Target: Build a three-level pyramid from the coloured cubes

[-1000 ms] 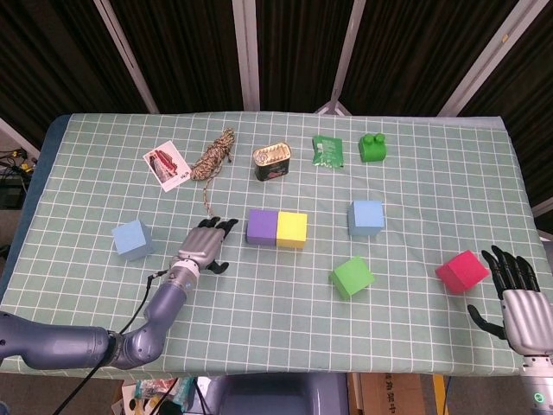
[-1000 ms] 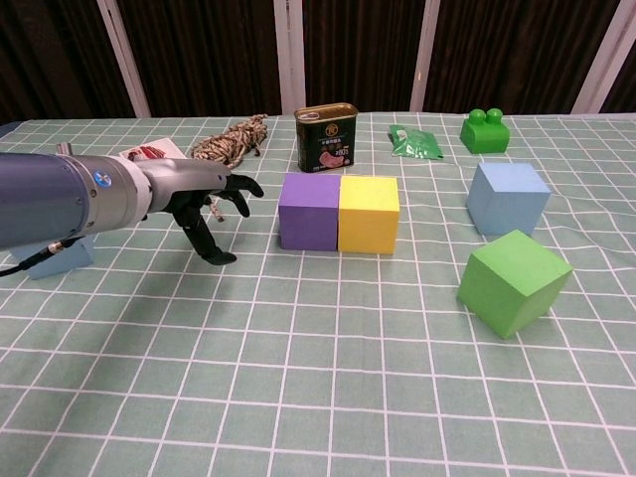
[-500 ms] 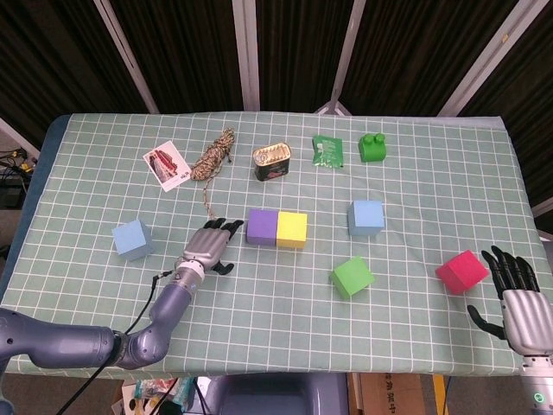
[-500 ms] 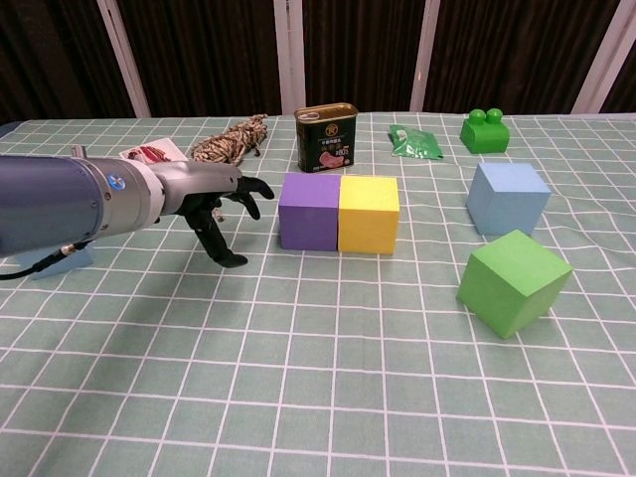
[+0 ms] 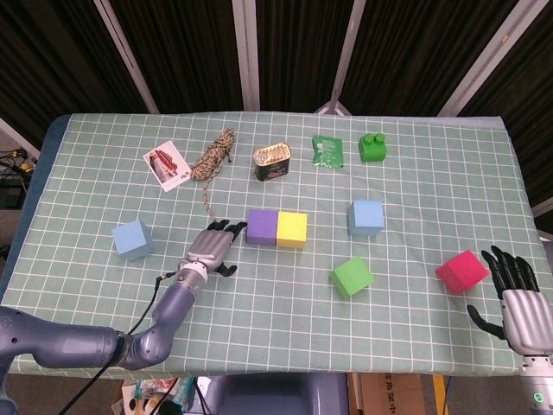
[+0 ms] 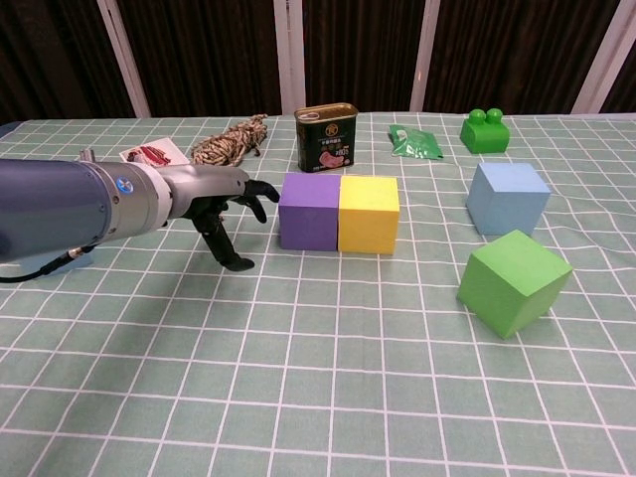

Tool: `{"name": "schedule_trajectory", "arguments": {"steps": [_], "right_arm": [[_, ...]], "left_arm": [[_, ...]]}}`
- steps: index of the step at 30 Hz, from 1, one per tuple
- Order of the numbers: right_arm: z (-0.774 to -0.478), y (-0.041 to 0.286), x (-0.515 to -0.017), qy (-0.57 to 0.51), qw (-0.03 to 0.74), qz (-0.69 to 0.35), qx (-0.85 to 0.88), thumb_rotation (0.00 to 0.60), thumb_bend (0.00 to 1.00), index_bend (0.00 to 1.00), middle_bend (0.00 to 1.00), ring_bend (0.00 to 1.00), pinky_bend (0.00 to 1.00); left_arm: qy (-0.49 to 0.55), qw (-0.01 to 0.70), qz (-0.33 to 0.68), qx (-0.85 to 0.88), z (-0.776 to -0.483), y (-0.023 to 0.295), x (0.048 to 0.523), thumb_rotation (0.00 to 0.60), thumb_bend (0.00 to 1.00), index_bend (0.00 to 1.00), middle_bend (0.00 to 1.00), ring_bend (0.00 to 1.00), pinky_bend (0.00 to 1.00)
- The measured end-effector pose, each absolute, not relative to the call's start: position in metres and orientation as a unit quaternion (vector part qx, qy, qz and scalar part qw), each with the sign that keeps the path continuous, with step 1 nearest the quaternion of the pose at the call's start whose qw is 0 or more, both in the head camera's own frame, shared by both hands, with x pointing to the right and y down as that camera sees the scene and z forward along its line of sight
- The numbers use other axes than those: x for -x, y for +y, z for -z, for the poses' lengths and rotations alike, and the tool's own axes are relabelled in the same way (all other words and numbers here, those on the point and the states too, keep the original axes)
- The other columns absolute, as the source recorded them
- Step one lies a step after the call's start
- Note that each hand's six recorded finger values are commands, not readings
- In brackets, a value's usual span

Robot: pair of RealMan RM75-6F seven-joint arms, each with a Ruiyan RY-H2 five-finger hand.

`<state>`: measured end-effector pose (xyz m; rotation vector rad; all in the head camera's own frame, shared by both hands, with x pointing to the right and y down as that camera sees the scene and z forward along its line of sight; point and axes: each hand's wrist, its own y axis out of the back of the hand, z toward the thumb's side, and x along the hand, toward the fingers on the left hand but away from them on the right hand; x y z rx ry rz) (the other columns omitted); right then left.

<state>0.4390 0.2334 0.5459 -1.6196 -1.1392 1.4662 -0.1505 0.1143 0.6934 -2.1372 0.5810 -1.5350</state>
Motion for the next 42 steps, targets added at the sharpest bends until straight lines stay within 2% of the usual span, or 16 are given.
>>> {"name": "schedule_trajectory", "arguments": {"steps": [21, 31, 34, 38, 42], "right_arm": [[-0.546, 0.234, -0.439, -0.436, 0.332, -0.562, 0.620, 0.600, 0.29, 0.00, 0.00, 0.00, 0.00], [-0.545, 0.234, -0.440, -0.434, 0.332, -0.563, 0.619, 0.600, 0.29, 0.00, 0.00, 0.00, 0.00], [-0.545, 0.234, -0.440, -0.434, 0.332, -0.564, 0.619, 0.600, 0.29, 0.00, 0.00, 0.00, 0.00], [-0.545, 0.234, -0.440, -0.433, 0.332, -0.565, 0.619, 0.600, 0.29, 0.00, 0.00, 0.00, 0.00], [-0.546, 0.234, -0.440, -0.433, 0.333, -0.565, 0.619, 0.600, 0.29, 0.00, 0.00, 0.00, 0.00]], "left_arm": [[0.205, 0.222, 0.551, 0.778, -0.694, 0.119, 0.144, 0.600, 0.42, 0.00, 0.14, 0.00, 0.07], [0.223, 0.227, 0.553, 0.770, -0.686, 0.108, 0.157, 0.600, 0.41, 0.00, 0.14, 0.00, 0.07], [0.234, 0.223, 0.551, 0.769, -0.678, 0.104, 0.165, 0.600, 0.38, 0.00, 0.14, 0.00, 0.07], [0.253, 0.222, 0.540, 0.771, -0.663, 0.098, 0.176, 0.600, 0.29, 0.00, 0.13, 0.00, 0.07], [0.282, 0.244, 0.523, 0.767, -0.641, 0.089, 0.191, 0.600, 0.24, 0.00, 0.09, 0.00, 0.07]]}}
